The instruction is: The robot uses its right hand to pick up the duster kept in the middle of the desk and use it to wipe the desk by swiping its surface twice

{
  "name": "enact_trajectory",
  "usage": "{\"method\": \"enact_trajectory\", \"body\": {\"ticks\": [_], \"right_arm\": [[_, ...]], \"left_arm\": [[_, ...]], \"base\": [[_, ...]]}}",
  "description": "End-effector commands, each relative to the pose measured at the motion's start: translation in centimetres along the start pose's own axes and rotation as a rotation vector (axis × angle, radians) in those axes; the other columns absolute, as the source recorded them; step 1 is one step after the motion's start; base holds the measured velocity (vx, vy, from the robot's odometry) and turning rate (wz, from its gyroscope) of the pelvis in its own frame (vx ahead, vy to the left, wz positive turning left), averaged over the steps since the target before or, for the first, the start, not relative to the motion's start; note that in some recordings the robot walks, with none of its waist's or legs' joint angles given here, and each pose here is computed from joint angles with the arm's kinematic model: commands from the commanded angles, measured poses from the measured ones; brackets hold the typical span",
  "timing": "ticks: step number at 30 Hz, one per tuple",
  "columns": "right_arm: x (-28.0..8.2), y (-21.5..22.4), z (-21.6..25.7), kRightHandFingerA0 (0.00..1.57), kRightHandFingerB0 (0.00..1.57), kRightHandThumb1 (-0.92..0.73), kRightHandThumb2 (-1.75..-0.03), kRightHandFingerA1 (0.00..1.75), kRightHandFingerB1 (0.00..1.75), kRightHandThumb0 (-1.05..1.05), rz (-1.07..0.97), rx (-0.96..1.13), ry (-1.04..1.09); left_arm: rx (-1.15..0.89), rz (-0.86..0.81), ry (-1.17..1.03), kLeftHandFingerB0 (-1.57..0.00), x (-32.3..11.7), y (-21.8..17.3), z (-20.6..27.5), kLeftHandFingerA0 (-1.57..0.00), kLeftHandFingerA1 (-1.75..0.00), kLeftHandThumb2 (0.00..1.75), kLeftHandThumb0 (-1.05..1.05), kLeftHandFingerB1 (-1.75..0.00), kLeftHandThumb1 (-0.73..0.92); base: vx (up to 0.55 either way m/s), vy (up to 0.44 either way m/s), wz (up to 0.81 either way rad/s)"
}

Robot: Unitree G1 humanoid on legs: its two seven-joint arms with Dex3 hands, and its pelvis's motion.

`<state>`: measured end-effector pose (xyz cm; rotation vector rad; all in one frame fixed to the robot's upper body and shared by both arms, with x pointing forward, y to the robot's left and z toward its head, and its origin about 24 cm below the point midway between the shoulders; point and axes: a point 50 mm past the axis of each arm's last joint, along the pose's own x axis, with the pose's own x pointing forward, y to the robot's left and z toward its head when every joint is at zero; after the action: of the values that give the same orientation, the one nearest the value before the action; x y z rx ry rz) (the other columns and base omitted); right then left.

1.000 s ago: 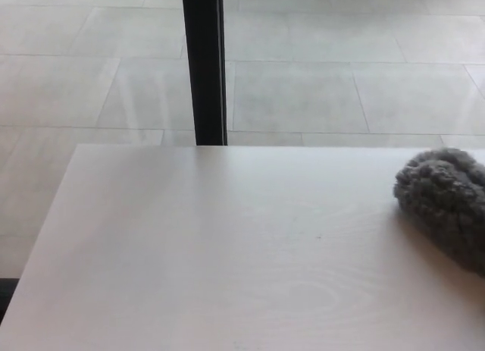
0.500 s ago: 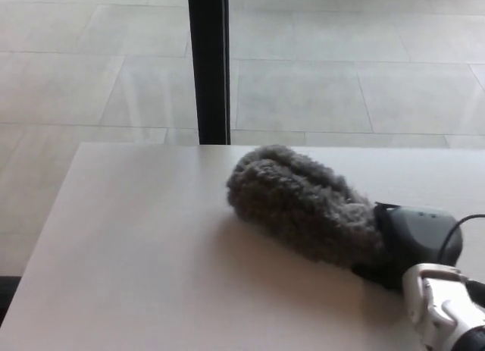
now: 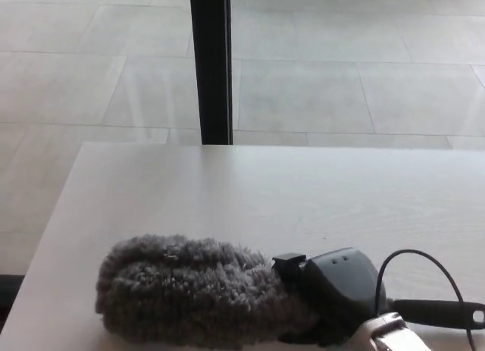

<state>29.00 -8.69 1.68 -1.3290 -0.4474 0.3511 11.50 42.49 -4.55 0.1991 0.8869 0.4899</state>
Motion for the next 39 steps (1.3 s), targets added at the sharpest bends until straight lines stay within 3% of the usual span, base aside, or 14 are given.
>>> {"method": "enact_trajectory", "body": {"ticks": [1, 17, 19, 20, 21, 23, 24, 31, 32, 33, 34, 35, 38, 39], "right_arm": [[-1.5, 0.1, 0.2, 0.97, 0.89, -0.64, -0.64, 1.74, 0.71, -0.44, 0.086, -0.040, -0.124], [-0.3, -2.1, -4.8, 0.97, 0.87, -0.61, -0.64, 1.75, 0.64, -0.41, -0.045, -0.181, 0.134], [0.6, -2.7, -5.2, 1.28, 0.86, -0.43, -0.90, 1.42, 0.76, -0.45, -0.086, -0.192, 0.167], [0.8, -2.8, -5.3, 0.98, 0.88, -0.60, -0.64, 1.75, 0.64, -0.43, -0.080, -0.194, 0.178], [1.3, -2.9, -5.4, 1.01, 0.86, -0.62, -0.66, 1.75, 0.65, -0.43, -0.066, -0.191, 0.199], [1.7, -2.9, -5.5, 1.29, 0.86, -0.44, -0.93, 1.41, 0.76, -0.45, -0.064, -0.180, 0.211], [1.8, -2.9, -5.6, 1.03, 0.87, -0.58, -0.72, 1.75, 0.65, -0.39, -0.061, -0.189, 0.221], [1.2, -1.7, -8.6, 0.98, 0.83, -0.56, -0.71, 1.75, 1.20, -0.36, 0.037, -0.261, 0.417], [0.7, -1.7, -9.8, 0.99, 0.82, -0.59, -0.66, 1.75, 1.07, -0.38, 0.066, -0.298, 0.463], [0.3, -1.7, -10.5, 1.26, 0.77, -0.46, -0.94, 1.40, 0.89, -0.44, 0.103, -0.333, 0.498], [-0.3, -1.8, -11.5, 0.98, 0.81, -0.63, -0.59, 1.70, 0.79, -0.41, 0.136, -0.363, 0.537], [-1.5, -1.9, -12.8, 1.23, 0.80, -0.42, -0.90, 1.37, 0.92, -0.41, 0.137, -0.375, 0.574], [-2.8, -2.2, -14.4, 1.24, 0.83, -0.44, -0.90, 1.39, 1.07, -0.45, 0.161, -0.403, 0.623], [-4.0, -2.5, -15.6, 0.89, 0.79, -0.60, -0.61, 1.72, 0.97, -0.41, 0.188, -0.427, 0.676]], "left_arm": [[-0.006, 0.010, -0.010, -0.64, -0.1, 0.7, 0.5, -0.69, -0.62, 0.59, -0.43, -0.49, 0.65], [0.029, 0.016, -0.003, -0.63, -0.1, 0.4, 0.2, -0.72, -0.58, 0.60, -0.40, -0.47, 0.66], [0.017, 0.011, -0.004, -0.62, -0.1, 0.4, 0.2, -0.67, -0.58, 0.60, -0.40, -0.48, 0.69], [0.017, 0.012, -0.004, -0.62, -0.1, 0.4, 0.2, -0.68, -0.57, 0.60, -0.41, -0.48, 0.68], [0.025, 0.012, 0.002, -0.61, -0.1, 0.4, 0.1, -0.68, -0.57, 0.61, -0.44, -0.46, 0.68], [0.033, 0.010, -0.001, -0.61, -0.1, 0.4, 0.1, -0.68, -0.57, 0.60, -0.45, -0.47, 0.67], [0.033, 0.010, -0.001, -0.62, -0.1, 0.3, 0.1, -0.69, -0.58, 0.60, -0.45, -0.46, 0.68], [0.027, 0.001, -0.002, -0.62, -0.1, 0.2, 0.0, -0.72, -0.60, 0.61, -0.41, -0.47, 0.68], [0.023, 0.002, -0.004, -0.62, 0.0, 0.1, 0.0, -0.72, -0.59, 0.60, -0.41, -0.47, 0.67], [0.021, -0.002, -0.008, -0.61, 0.0, 0.1, 0.1, -0.71, -0.58, 0.59, -0.41, -0.46, 0.67], [0.019, -0.010, -0.015, -0.60, 0.0, 0.0, 0.2, -0.68, -0.57, 0.60, -0.41, -0.47, 0.68], [0.015, -0.010, -0.015, -0.62, 0.0, 0.0, 0.2, -0.67, -0.55, 0.60, -0.40, -0.47, 0.68], [0.009, -0.002, -0.012, -0.62, 0.0, 0.1, 0.2, -0.68, -0.57, 0.60, -0.41, -0.47, 0.68], [0.008, -0.006, -0.015, -0.61, 0.0, 0.1, 0.2, -0.66, -0.55, 0.60, -0.39, -0.48, 0.67]], "base": [[0.00, 0.000, 0.00], [0.00, 0.000, 0.00], [0.00, 0.000, 0.00], [0.00, 0.000, 0.00], [0.00, 0.000, 0.00], [0.00, 0.000, 0.00], [0.00, 0.000, 0.00], [0.00, 0.000, 0.00], [0.00, 0.000, 0.00], [0.00, 0.000, 0.00], [0.00, 0.000, 0.00], [0.00, 0.000, 0.00], [0.00, 0.000, 0.00], [0.00, 0.000, 0.00]]}}
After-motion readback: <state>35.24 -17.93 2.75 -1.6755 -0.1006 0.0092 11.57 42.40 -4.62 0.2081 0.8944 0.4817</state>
